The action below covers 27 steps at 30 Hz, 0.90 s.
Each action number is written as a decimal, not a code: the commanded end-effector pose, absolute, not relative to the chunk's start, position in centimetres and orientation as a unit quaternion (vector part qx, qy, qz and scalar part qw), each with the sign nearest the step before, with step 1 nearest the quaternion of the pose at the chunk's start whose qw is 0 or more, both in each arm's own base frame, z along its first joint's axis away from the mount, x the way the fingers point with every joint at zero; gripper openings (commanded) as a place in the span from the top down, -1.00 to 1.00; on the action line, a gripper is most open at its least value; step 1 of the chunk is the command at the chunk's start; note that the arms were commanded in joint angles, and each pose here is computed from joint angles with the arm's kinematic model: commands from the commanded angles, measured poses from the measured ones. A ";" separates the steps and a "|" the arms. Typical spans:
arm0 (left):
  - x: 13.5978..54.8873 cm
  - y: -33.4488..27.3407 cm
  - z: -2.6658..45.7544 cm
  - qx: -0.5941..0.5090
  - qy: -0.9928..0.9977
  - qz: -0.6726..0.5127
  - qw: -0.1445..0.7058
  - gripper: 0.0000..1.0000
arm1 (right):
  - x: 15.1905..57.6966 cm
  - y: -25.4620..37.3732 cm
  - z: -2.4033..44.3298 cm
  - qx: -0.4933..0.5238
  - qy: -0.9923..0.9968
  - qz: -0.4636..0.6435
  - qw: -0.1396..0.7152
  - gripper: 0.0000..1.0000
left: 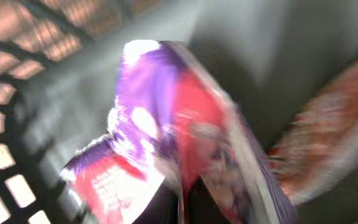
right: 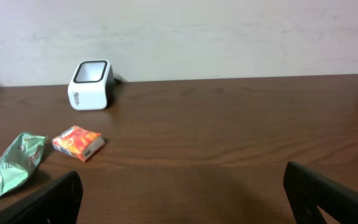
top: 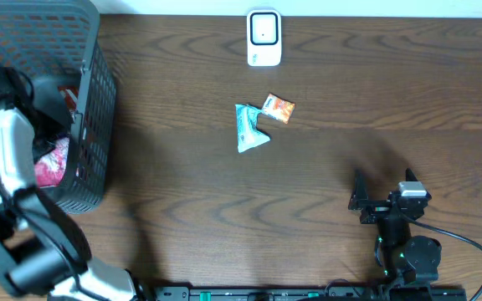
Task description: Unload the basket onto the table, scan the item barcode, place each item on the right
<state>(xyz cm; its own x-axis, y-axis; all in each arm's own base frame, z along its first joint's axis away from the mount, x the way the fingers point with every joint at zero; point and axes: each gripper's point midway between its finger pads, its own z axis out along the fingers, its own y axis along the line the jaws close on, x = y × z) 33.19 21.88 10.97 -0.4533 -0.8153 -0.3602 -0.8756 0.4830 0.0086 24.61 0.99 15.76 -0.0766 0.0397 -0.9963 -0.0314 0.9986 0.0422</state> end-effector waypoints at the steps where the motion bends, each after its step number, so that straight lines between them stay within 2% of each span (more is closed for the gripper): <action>1: 34.1 22.2 18.2 -0.493 0.824 0.089 0.264 0.86 | 24.6 0.9 15.7 0.002 0.733 0.022 0.680 -0.98; 5: 34.3 22.3 24.2 -0.486 0.792 0.084 0.360 0.86 | 24.6 0.9 15.7 0.002 0.733 0.022 0.680 -0.99; 9: 33.7 22.0 28.1 -0.479 0.769 0.081 0.416 0.85 | 24.6 0.9 15.7 0.002 0.733 0.022 0.680 -0.99; 10: 33.5 21.9 28.6 -0.479 0.766 0.080 0.421 0.66 | 24.6 0.9 15.7 0.002 0.733 0.022 0.680 -0.99; 12: 33.4 21.8 28.6 -0.479 0.767 0.080 0.420 -0.05 | 24.6 0.9 15.7 0.002 0.733 0.022 0.680 -0.98; 13: 33.3 21.7 28.3 -0.479 0.769 0.081 0.415 -0.29 | 24.6 0.9 15.7 0.002 0.733 0.022 0.680 -0.99; 15: 33.1 21.6 26.9 -0.475 0.784 0.085 0.391 -0.66 | 24.6 0.9 15.7 0.002 0.733 0.022 0.680 -0.99; 16: 33.0 21.5 25.9 -0.468 0.796 0.090 0.374 -0.73 | 24.6 0.9 15.7 0.002 0.733 0.022 0.680 -0.99; 27: 33.6 21.8 13.2 -0.382 0.899 0.116 0.181 -0.81 | 24.6 0.9 15.7 0.002 0.733 0.022 0.680 -0.98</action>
<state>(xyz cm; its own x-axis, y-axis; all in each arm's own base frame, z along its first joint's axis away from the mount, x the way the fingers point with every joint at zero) 33.75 21.95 16.44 -0.5203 -0.6978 -0.4923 -0.7960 0.6051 -0.0164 24.61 0.99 15.76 -0.0766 0.0397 -0.9963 -0.0314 0.9986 0.0422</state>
